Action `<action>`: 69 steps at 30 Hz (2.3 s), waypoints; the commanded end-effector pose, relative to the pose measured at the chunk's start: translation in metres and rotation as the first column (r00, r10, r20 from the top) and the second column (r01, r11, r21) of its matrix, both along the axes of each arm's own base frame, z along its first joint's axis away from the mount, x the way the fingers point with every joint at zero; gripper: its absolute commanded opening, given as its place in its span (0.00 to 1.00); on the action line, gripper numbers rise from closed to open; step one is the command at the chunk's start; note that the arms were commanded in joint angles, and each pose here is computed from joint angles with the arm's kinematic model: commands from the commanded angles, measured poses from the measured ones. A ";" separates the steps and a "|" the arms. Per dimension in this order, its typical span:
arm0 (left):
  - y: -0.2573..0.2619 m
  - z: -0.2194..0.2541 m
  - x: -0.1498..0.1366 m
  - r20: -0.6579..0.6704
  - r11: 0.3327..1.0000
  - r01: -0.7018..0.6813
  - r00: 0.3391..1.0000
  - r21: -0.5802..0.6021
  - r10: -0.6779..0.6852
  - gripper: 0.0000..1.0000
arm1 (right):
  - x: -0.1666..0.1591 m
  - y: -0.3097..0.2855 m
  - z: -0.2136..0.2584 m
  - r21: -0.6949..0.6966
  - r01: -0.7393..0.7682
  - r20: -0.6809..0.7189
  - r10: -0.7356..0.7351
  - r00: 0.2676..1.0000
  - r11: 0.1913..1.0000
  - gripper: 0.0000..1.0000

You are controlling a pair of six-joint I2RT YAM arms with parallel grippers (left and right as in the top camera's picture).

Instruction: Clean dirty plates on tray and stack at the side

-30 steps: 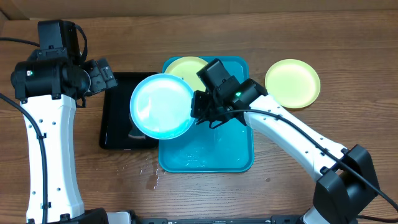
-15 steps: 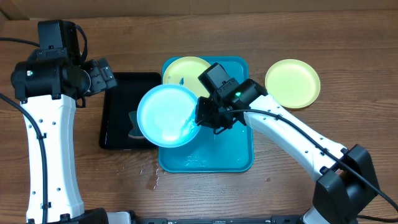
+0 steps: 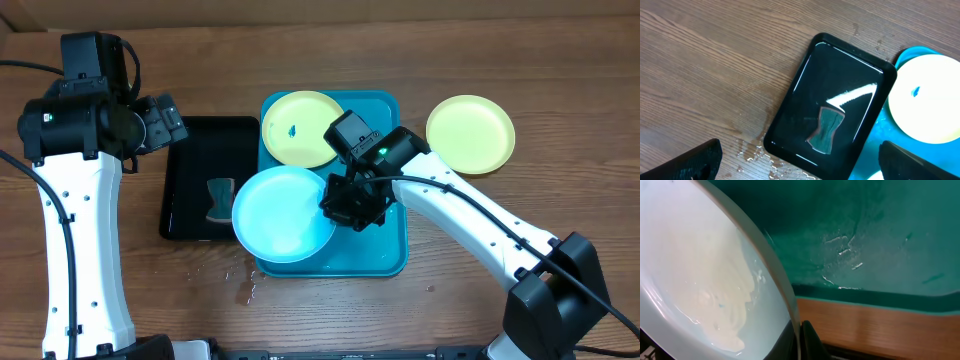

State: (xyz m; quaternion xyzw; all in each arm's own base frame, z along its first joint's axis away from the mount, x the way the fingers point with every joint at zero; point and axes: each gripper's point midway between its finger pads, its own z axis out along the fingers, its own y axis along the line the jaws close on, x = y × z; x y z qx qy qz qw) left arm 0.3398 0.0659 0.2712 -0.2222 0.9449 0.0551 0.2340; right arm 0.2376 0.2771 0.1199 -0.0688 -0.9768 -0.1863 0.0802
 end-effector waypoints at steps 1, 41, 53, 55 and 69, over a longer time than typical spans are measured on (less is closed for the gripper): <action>0.000 0.005 0.002 0.018 1.000 -0.009 1.000 -0.004 0.009 1.00 | -0.001 0.006 0.008 0.027 -0.013 -0.006 0.013 1.000 1.000 0.04; 0.000 0.005 0.002 0.017 1.000 -0.007 1.000 -0.004 0.007 1.00 | 0.121 0.082 0.015 0.064 0.141 0.651 -0.149 0.744 0.988 0.04; 0.000 0.005 0.002 0.017 1.000 -0.007 1.000 -0.004 0.007 1.00 | 0.136 0.120 0.034 -0.136 0.070 0.907 0.095 0.411 0.988 0.04; 0.000 0.005 0.002 0.017 1.000 -0.007 1.000 -0.004 0.007 1.00 | 0.140 0.123 0.047 -0.206 0.050 0.929 0.180 0.323 0.977 0.04; 0.000 0.005 0.002 0.017 1.000 -0.007 1.000 -0.004 0.007 1.00 | 0.141 0.152 0.132 -0.458 0.077 0.876 0.464 -0.129 0.886 0.04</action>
